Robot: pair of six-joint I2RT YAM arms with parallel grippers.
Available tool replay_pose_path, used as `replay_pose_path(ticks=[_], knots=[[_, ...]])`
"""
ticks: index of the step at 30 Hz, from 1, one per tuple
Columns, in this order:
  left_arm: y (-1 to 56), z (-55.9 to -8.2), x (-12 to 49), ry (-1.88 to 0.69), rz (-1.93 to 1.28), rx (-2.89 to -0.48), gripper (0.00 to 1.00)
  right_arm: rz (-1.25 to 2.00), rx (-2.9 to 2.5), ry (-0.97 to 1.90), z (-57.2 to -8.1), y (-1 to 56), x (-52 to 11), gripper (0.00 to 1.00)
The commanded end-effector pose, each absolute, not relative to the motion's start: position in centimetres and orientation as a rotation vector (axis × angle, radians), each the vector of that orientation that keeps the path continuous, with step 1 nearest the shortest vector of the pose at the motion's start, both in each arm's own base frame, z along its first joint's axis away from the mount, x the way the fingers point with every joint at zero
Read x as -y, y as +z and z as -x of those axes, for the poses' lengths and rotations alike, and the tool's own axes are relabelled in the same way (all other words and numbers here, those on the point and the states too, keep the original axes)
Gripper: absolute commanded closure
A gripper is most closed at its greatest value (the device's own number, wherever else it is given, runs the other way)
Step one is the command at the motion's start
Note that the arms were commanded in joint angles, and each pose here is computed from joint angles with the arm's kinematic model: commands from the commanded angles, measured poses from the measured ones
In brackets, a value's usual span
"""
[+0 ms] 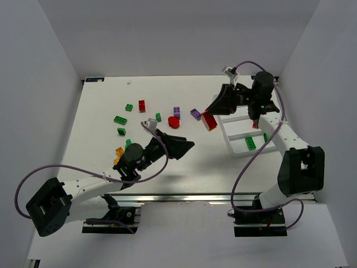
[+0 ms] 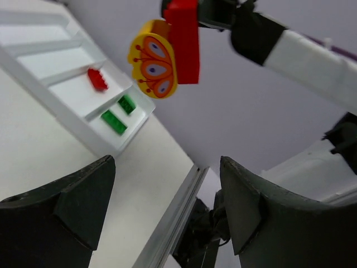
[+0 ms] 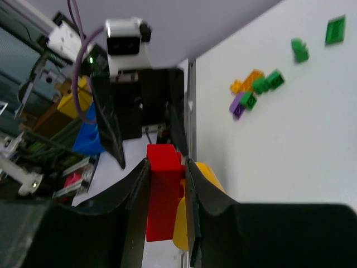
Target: Sort the legos into containers by color
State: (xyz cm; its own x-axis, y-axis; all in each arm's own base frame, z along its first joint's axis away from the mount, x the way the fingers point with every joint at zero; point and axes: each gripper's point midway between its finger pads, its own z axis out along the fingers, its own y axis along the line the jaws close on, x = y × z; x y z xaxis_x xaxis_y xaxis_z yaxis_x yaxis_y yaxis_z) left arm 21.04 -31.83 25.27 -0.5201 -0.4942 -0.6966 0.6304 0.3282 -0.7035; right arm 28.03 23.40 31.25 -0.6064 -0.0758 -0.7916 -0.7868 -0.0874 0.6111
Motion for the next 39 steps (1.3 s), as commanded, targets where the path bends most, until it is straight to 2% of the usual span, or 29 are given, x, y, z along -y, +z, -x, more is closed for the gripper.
replay_pose_path(ticks=[1, 18, 19, 23, 29, 33, 39], knots=[[32.1, -19.8, 31.7, -1.474, -0.233, -1.286, 0.15, 0.986, -1.538, 1.736, -27.1, 37.9, -23.7, 1.0], [38.9, -21.3, 32.4, -1.404, -0.283, -1.084, 0.15, 1.041, -1.308, 1.615, -26.6, 49.6, -25.9, 1.0], [40.4, -21.9, 32.4, -1.357, -0.286, -1.064, 0.16, 1.013, -1.294, 1.6, -26.8, 50.7, -26.0, 1.0], [37.6, -25.4, 33.2, -1.154, -0.274, -1.275, 0.19, 0.789, -1.376, 1.556, -29.9, 51.4, -26.0, 1.0], [35.5, -28.4, 32.4, -0.825, -0.194, -1.392, 0.18, 0.407, -1.47, 1.461, -33.7, 51.4, -25.3, 1.0], [35.1, -29.7, 31.9, -0.636, -0.143, -1.417, 0.17, 0.238, -1.515, 1.379, -34.4, 51.7, -25.8, 1.0], [34.2, -30.6, 32.6, -0.413, -0.175, -1.423, 0.17, 0.014, -1.679, 1.335, -35.4, 48.1, -25.9, 1.0]])
